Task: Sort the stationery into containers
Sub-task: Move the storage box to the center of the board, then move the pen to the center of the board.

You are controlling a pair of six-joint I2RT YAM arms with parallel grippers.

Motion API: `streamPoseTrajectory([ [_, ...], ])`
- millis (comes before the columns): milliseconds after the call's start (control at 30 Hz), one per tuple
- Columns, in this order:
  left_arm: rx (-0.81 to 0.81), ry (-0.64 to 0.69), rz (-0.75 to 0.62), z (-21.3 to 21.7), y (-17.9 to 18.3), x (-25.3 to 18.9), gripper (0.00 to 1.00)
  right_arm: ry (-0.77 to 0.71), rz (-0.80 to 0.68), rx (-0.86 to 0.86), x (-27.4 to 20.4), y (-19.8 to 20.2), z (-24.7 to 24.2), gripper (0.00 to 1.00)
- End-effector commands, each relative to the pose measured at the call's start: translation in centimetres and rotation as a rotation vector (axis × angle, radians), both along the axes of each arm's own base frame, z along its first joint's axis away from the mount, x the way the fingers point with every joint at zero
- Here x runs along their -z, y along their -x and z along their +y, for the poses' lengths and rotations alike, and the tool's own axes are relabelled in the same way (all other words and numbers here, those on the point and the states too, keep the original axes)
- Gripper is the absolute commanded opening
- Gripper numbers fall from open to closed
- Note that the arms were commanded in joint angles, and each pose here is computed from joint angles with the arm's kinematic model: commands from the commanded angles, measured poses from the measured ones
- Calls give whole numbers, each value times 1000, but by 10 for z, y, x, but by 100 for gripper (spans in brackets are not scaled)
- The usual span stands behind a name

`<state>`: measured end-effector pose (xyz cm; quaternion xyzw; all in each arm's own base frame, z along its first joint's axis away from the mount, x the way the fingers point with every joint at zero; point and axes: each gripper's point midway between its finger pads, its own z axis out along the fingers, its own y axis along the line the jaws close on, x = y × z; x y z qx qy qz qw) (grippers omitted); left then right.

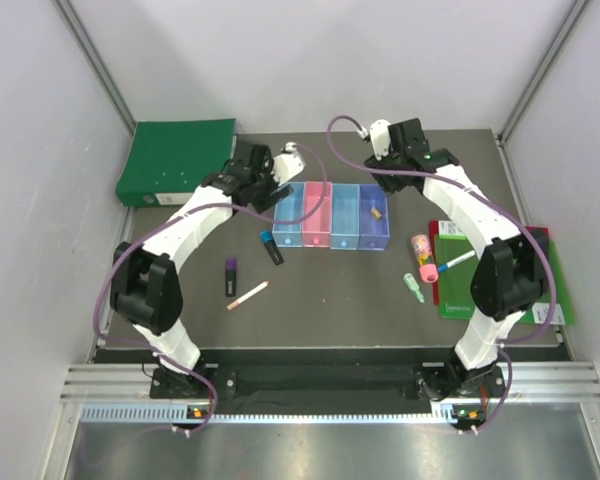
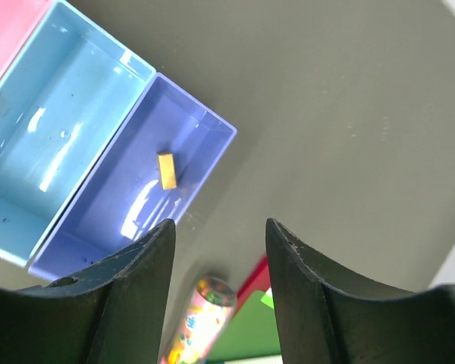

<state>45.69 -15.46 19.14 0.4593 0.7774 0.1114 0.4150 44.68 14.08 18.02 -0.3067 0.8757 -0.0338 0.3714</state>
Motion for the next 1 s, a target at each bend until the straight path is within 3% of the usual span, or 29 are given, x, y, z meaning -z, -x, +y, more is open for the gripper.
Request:
streamPoseTrajectory([
  [0, 93, 63, 282, 26, 61, 61, 80, -6, -96, -28, -50, 11, -5, 52],
  [133, 213, 32, 277, 38, 78, 71, 80, 31, -86, -40, -50, 24, -14, 52],
  [267, 202, 95, 425, 28, 91, 89, 81, 58, -102, -29, -56, 24, -21, 53],
  [433, 256, 150, 478, 13, 83, 97, 87, 49, -92, -20, -53, 26, -20, 53],
  [600, 356, 76, 417, 13, 66, 103, 93, 61, -76, -19, -46, 29, -23, 53],
  [967, 586, -85, 380, 30, 31, 129, 97, 75, -54, -8, -35, 32, -25, 53],
])
